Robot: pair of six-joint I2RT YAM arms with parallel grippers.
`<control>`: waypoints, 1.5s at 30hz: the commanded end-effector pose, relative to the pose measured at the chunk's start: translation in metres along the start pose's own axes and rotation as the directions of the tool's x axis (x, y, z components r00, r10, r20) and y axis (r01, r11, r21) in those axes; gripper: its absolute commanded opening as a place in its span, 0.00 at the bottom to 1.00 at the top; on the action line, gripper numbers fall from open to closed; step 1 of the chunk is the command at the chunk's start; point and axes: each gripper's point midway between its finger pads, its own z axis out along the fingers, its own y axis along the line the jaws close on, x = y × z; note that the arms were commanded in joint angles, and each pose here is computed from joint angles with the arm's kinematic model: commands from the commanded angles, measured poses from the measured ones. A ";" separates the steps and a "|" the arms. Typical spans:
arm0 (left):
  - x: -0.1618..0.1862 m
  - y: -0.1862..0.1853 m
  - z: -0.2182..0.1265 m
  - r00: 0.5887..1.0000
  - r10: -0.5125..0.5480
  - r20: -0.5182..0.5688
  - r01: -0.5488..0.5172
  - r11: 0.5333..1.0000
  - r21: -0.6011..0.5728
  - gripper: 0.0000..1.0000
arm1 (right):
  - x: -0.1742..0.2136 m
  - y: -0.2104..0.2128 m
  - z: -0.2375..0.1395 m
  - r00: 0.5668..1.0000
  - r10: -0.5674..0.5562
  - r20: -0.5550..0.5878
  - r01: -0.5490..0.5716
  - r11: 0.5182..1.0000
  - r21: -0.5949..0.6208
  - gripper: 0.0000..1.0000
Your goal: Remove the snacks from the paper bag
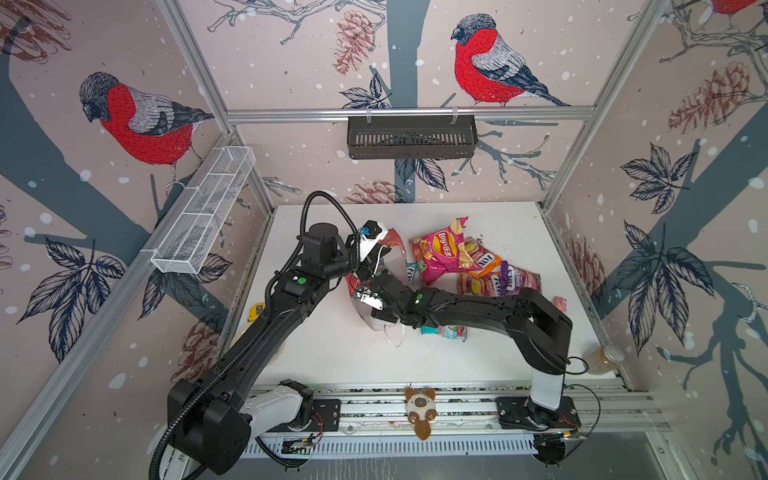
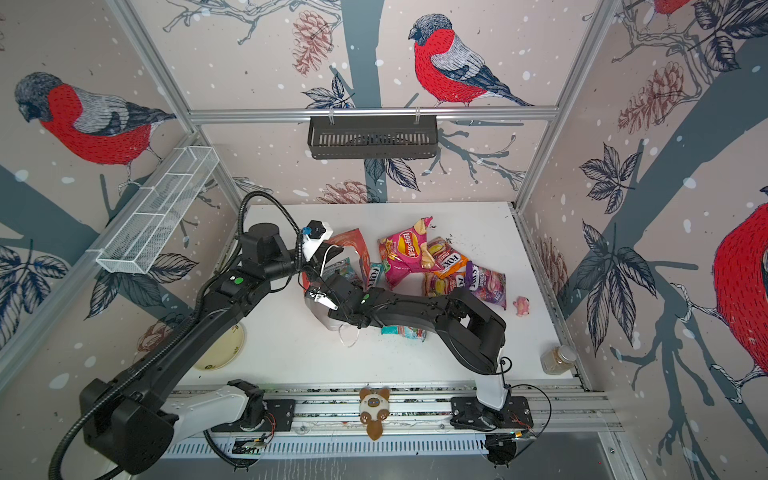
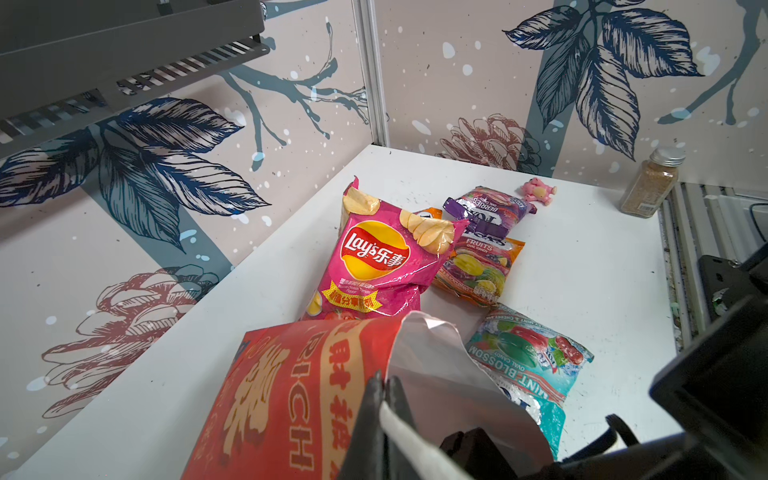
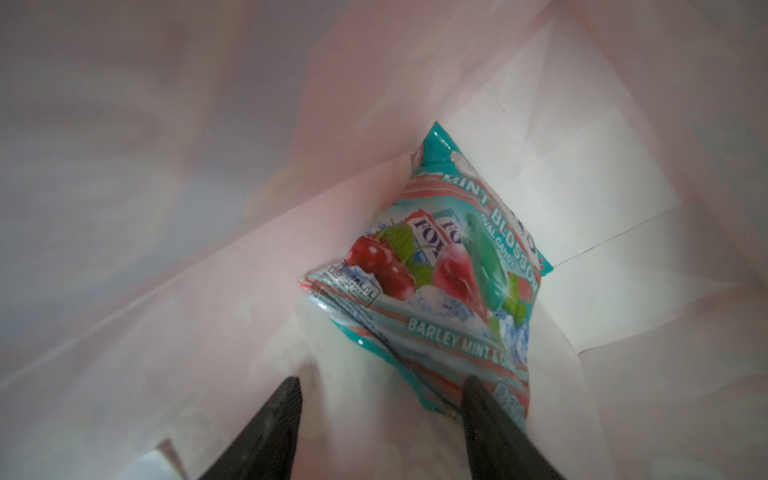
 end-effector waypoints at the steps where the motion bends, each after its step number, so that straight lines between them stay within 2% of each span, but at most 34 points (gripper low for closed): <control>1: -0.013 -0.005 -0.001 0.998 0.043 0.048 -0.045 0.998 0.040 0.00 | -0.006 -0.016 0.006 0.999 -0.035 -0.002 0.035 0.995 0.097 0.64; 11: -0.011 -0.012 0.001 0.998 0.035 0.043 -0.039 0.994 0.098 0.00 | -0.012 -0.024 0.025 0.995 -0.100 -0.017 0.102 0.978 0.182 0.64; 21: -0.012 -0.018 -0.002 0.999 0.035 0.035 -0.040 0.989 0.141 0.00 | -0.020 -0.030 0.048 0.991 -0.129 -0.040 0.135 0.975 0.178 0.59; 24: -0.012 -0.018 -0.004 0.999 0.036 0.035 -0.041 0.989 0.141 0.00 | -0.021 -0.032 0.052 0.991 -0.123 -0.045 0.129 0.976 0.174 0.51; 36: -0.013 -0.015 -0.006 0.998 0.048 0.031 -0.051 0.990 0.128 0.00 | -0.031 -0.040 0.046 0.996 -0.080 -0.028 0.083 0.984 0.158 0.03; 45: 0.000 0.001 0.001 0.999 0.028 -0.022 -0.027 0.998 0.063 0.00 | -0.052 -0.041 0.015 0.995 -0.042 0.088 0.030 0.990 0.141 0.00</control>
